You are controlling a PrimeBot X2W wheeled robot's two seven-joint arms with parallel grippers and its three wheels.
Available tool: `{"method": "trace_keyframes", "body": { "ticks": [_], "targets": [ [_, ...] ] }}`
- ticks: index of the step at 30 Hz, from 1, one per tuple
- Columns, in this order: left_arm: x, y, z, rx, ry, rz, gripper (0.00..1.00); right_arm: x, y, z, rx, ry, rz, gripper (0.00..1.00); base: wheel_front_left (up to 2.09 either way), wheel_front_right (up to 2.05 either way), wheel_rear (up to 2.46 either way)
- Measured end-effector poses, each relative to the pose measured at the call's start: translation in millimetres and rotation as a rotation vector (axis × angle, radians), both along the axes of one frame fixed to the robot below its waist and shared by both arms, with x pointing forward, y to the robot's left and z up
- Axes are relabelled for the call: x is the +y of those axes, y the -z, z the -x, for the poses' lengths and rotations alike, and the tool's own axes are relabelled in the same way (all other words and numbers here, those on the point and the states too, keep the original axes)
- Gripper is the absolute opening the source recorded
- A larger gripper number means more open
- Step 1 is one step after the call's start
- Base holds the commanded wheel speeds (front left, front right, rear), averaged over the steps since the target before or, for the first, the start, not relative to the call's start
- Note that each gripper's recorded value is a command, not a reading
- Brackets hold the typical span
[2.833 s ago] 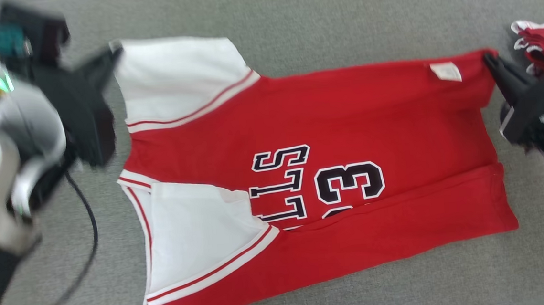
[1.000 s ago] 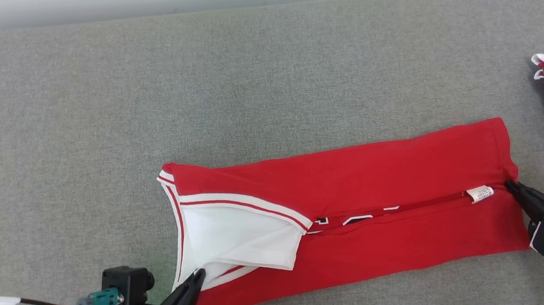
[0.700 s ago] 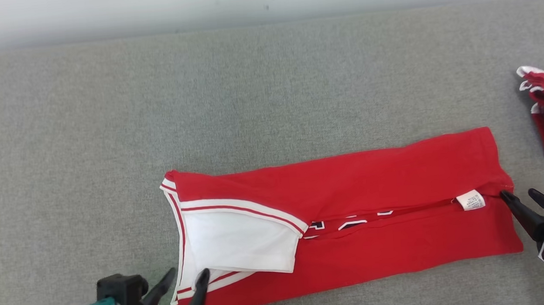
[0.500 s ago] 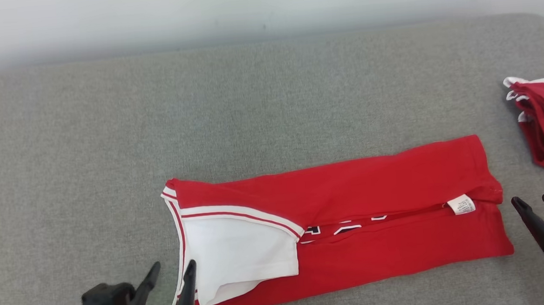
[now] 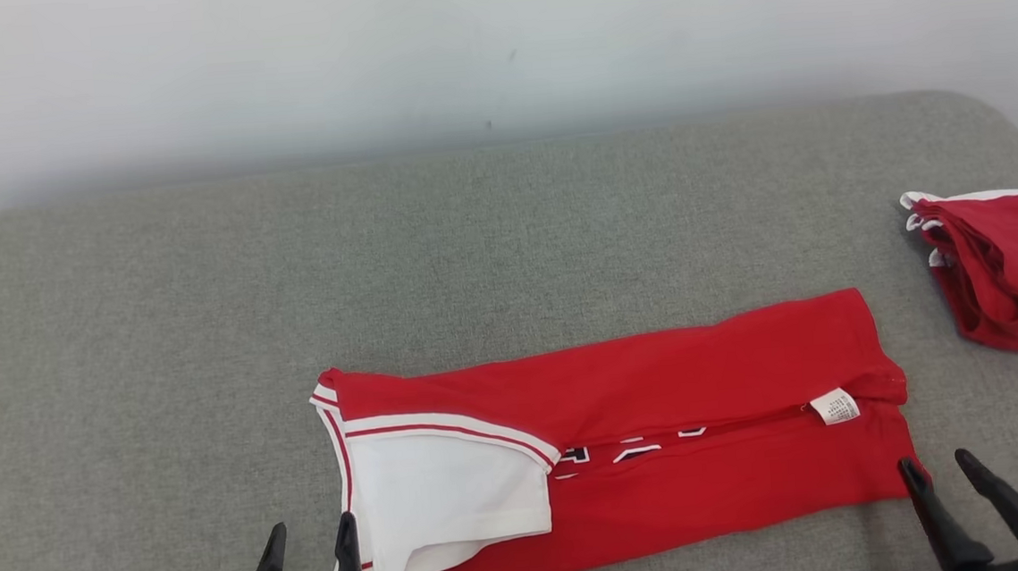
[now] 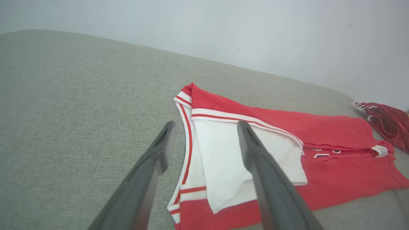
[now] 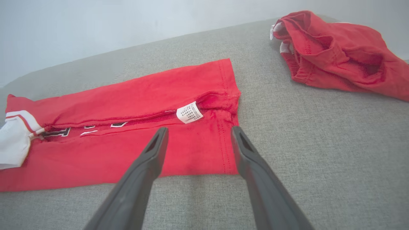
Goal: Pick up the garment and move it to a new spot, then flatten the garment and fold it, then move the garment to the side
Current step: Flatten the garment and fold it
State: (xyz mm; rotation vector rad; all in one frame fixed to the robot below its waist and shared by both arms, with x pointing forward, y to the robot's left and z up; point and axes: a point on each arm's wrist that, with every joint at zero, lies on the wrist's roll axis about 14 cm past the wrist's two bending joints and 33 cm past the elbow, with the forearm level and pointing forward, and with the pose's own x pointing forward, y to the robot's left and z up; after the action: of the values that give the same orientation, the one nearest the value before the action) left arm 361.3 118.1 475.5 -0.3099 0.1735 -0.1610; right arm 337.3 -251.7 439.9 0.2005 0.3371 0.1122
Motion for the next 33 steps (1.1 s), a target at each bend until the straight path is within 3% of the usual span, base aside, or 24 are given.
{"method": "trace_keyframes", "body": {
  "ticks": [14,33],
  "targets": [
    [-1.6,-14.8,33.5,-0.142,-0.026,-0.146,1.0,5.7,9.2,17.5,-0.037,0.064,-0.075,1.0,0.0,0.0,0.0],
    [5.4,-6.9,52.4,-0.149,-0.045,-0.199,1.0,-29.7,13.7,-39.3,0.021,0.271,-0.327,1.0,0.0,0.0,0.0]
  ]
}}
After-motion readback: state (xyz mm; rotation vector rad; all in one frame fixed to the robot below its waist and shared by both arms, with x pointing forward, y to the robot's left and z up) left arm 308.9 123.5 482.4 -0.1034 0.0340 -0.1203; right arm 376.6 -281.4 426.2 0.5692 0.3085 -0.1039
